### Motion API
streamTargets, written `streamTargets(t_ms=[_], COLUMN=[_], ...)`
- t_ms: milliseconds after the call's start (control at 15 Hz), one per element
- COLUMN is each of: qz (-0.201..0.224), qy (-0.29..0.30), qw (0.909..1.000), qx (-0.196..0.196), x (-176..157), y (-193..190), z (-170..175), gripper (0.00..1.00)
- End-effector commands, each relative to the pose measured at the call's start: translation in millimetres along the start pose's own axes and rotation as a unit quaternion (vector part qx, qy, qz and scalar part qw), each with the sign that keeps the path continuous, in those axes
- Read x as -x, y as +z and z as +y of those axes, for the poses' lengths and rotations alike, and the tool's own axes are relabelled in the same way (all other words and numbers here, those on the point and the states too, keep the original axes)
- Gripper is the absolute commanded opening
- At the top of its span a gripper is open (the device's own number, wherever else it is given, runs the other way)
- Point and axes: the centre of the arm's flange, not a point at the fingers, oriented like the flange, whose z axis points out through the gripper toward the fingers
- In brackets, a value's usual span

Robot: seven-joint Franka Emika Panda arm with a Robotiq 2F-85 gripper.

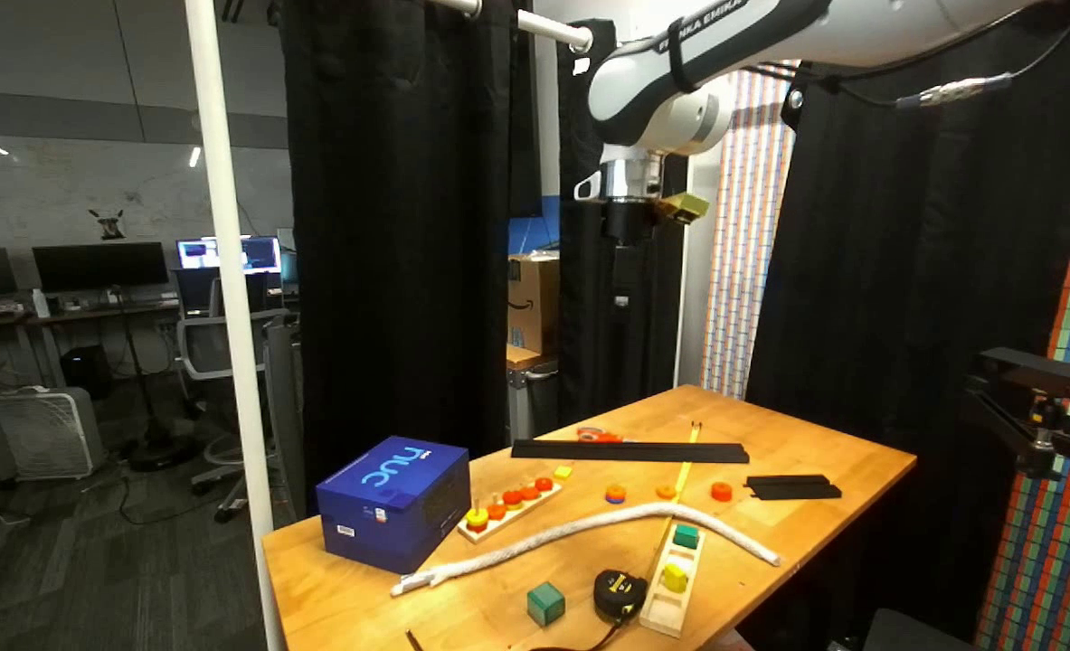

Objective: Pick an orange ring on the object and put it on the table

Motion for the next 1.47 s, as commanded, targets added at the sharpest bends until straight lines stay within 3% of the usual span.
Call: streamTargets(t_ms=[0,333,667,1000,1200,1400], qz=[0.033,0.068,0.079,0.014,-0.041,-0.091], qy=[0.090,0.215,0.334,0.437,0.444,0.424], qw=[0.9949,0.9716,0.9321,0.8875,0.8873,0.8983], qx=[0.030,0.070,0.114,0.146,0.119,0.073], x=[43.9,109.4,165.4,194.7,204.9,215.7], y=[-52.9,-98.8,-100.3,-71.5,-54.7,-45.8], z=[-65.8,-108.3,-118.7,-116.0,-126.9,-142.5], gripper=[1.00,1.00,1.00,1.00,1.00,1.00])
